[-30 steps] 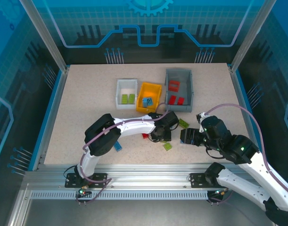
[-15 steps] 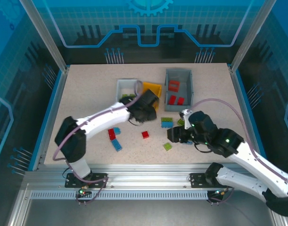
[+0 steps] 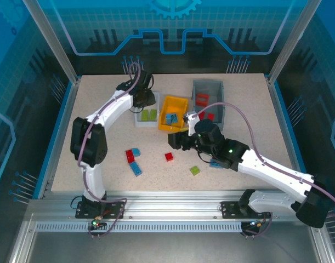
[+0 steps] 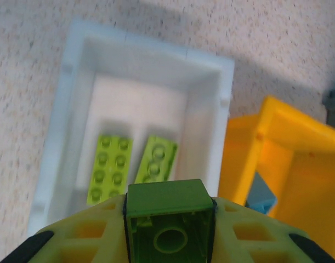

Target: Sort the legos into containers by color

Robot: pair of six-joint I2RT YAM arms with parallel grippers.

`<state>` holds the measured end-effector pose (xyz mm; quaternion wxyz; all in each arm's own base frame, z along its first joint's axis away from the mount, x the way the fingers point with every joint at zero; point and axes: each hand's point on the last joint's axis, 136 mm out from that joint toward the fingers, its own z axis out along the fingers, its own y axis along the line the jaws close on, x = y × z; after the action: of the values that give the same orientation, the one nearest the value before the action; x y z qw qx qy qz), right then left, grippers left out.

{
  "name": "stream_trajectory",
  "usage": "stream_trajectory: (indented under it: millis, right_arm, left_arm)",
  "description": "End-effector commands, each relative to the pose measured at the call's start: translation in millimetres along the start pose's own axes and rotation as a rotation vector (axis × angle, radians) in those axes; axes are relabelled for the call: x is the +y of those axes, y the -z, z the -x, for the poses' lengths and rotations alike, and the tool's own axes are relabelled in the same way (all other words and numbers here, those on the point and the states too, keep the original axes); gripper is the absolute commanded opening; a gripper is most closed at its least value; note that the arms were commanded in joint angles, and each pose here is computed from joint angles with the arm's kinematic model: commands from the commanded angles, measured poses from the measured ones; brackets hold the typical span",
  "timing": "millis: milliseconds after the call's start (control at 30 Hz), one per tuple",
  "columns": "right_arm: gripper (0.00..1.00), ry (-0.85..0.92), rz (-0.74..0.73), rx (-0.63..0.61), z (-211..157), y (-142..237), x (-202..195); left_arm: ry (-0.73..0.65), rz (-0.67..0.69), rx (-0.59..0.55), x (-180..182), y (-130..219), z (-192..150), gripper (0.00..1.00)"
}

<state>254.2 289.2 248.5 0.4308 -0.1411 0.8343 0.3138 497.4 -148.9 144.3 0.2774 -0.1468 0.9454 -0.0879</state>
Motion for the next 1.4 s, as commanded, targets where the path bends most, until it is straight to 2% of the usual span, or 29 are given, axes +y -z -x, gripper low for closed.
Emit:
stream_trajectory:
  millis: [0,200,367,433,600,700,767,933,1200,1367]
  right_arm:
    - [0.69,0.007,0.018,-0.148,32.1,-5.6,12.5]
    - [0.69,0.007,-0.013,-0.125,26.1,-9.2,5.5]
    - [0.7,0.0,-0.052,-0.102,14.5,-6.9,-6.4]
    - [0.7,-0.013,-0.096,-0.098,12.8,-3.6,-15.7]
    - [0.7,-0.09,-0.326,0.011,-24.6,3.1,-72.2]
    - [0.69,-0.155,-0.515,0.118,-45.6,11.5,-110.0]
    - [0.69,-0.156,-0.59,0.223,-61.6,10.0,-125.9]
    - [0.81,-0.165,-0.639,0.479,-102.1,-11.7,-148.2]
    - [0.88,-0.179,-0.661,0.568,-116.9,-40.8,-163.7]
    - [0.89,-0.198,-0.665,0.604,-128.5,-55.6,-176.4]
  left_arm:
    - [-0.054,0.059,-0.021,11.6,-19.2,20.8,0.28]
    - [-0.05,0.081,0.01,22.9,-54.4,24.4,0.33]
    - [-0.07,0.043,0.031,13.1,-56.7,22.0,0.51]
    - [-0.071,0.027,0.021,8.6,-46.4,24.1,0.53]
    - [-0.074,-0.045,-0.031,-10.0,-0.8,28.9,0.54]
    - [-0.069,-0.096,-0.061,-23.1,32.5,25.6,0.54]
    - [-0.065,-0.131,-0.087,-31.0,56.3,19.2,0.54]
    - [-0.058,-0.235,-0.121,-43.9,112.4,-22.0,0.6]
    - [-0.07,-0.42,-0.133,-43.9,173.5,-112.4,0.63]
    - [-0.052,-0.445,-0.105,-30.3,185.6,-145.8,0.64]
